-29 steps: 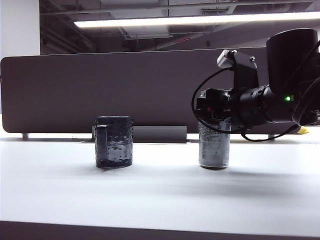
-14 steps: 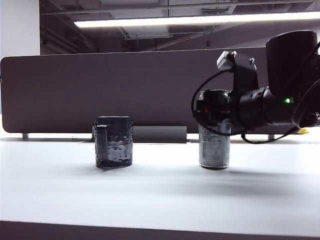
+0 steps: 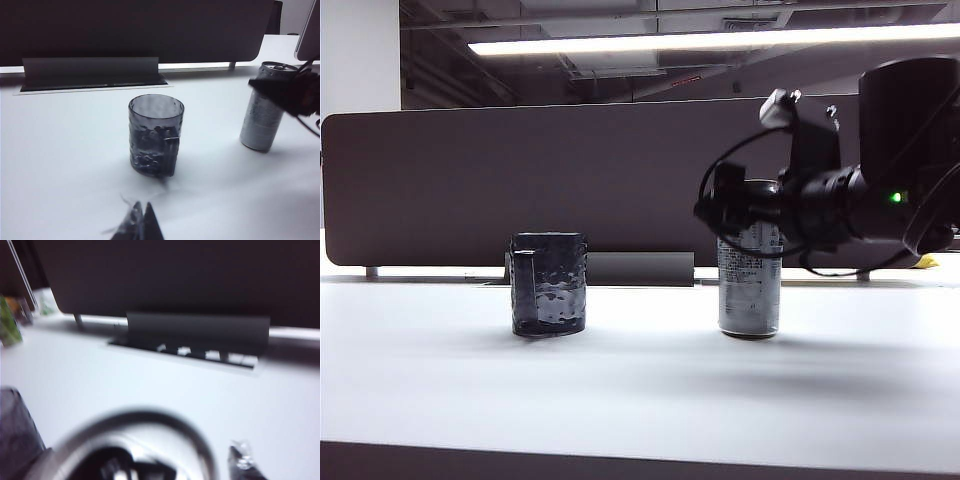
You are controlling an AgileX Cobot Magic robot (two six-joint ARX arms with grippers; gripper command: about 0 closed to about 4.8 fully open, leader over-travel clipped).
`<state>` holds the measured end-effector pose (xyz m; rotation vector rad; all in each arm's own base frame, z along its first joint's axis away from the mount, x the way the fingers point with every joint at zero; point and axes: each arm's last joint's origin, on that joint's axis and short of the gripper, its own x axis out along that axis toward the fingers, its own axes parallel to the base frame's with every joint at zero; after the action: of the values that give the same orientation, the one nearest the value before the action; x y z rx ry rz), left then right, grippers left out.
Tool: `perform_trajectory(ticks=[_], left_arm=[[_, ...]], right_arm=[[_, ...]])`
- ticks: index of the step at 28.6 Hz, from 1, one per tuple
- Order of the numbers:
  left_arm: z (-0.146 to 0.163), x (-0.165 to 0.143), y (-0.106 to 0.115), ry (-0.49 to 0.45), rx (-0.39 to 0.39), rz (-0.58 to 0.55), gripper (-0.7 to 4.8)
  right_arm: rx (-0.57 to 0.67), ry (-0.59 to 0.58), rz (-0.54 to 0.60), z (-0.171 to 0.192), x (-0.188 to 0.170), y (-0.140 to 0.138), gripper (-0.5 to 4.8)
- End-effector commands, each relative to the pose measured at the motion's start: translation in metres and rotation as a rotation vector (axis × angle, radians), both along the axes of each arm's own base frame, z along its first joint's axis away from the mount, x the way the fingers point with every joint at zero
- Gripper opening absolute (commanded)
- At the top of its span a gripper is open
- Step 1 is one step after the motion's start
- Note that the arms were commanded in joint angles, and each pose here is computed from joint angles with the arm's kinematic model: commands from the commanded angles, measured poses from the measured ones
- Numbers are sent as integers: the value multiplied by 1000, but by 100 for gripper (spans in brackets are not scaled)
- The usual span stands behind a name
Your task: Pick up the metal can, pour some water into the cup, then place the can back on the table.
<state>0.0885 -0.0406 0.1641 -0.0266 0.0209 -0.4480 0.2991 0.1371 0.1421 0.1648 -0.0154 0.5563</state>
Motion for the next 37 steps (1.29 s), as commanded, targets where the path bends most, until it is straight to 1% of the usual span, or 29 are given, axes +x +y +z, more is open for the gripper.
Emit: perform_trajectory(ticks=[1, 4, 8, 11, 14, 15, 16, 17, 18, 21, 23, 24, 26, 32, 33, 35, 36, 37], left_arm=[[1, 3, 6, -13, -1, 50, -5], [1, 6, 17, -13, -1, 154, -5], [1, 8, 30, -13, 0, 292, -5], [1, 9, 34, -13, 1, 330, -5], [1, 9, 33, -13, 1, 328, -5], [1, 9, 33, -13, 0, 325, -5], [1, 9, 33, -13, 1, 327, -5], [1, 9, 33, -13, 1, 327, -5], [1, 9, 33, -13, 1, 326, -5], [1, 9, 33, -13, 1, 326, -5], [1, 9, 33, -13, 0, 326, -5], [1, 9, 33, -13, 1, 326, -5], [1, 9, 33, -13, 1, 326, -5], [1, 9, 33, -13, 1, 326, -5], [1, 9, 33, -13, 1, 326, -5], [1, 9, 33, -13, 1, 326, -5], [1, 9, 33, -13, 1, 326, -5], [1, 9, 33, -13, 1, 326, -5]], right_arm=[[71, -84, 7, 20, -2, 0, 479], [90, -128, 4, 34, -5, -2, 479], [135, -208, 12, 64, -13, -5, 479], [202, -260, 33, 92, -24, -10, 479], [216, -336, 94, 121, -39, -14, 479], [219, -368, 124, 135, -48, -17, 408], [223, -403, 148, 151, -59, -22, 227], [230, -431, 154, 164, -70, -27, 81], [233, -461, 150, 180, -85, -33, -3], [231, -453, 147, 204, -117, -47, 0], [228, -447, 150, 214, -137, -57, 37], [229, -451, 149, 219, -148, -61, 38], [235, -468, 150, 223, -158, -66, 38], [278, -586, 152, 238, -190, -80, 38], [271, -607, 145, 240, -193, -82, 38], [207, -695, 103, 243, -201, -86, 38], [194, -694, 91, 243, -206, -88, 38], [177, -667, 80, 241, -217, -94, 38]])
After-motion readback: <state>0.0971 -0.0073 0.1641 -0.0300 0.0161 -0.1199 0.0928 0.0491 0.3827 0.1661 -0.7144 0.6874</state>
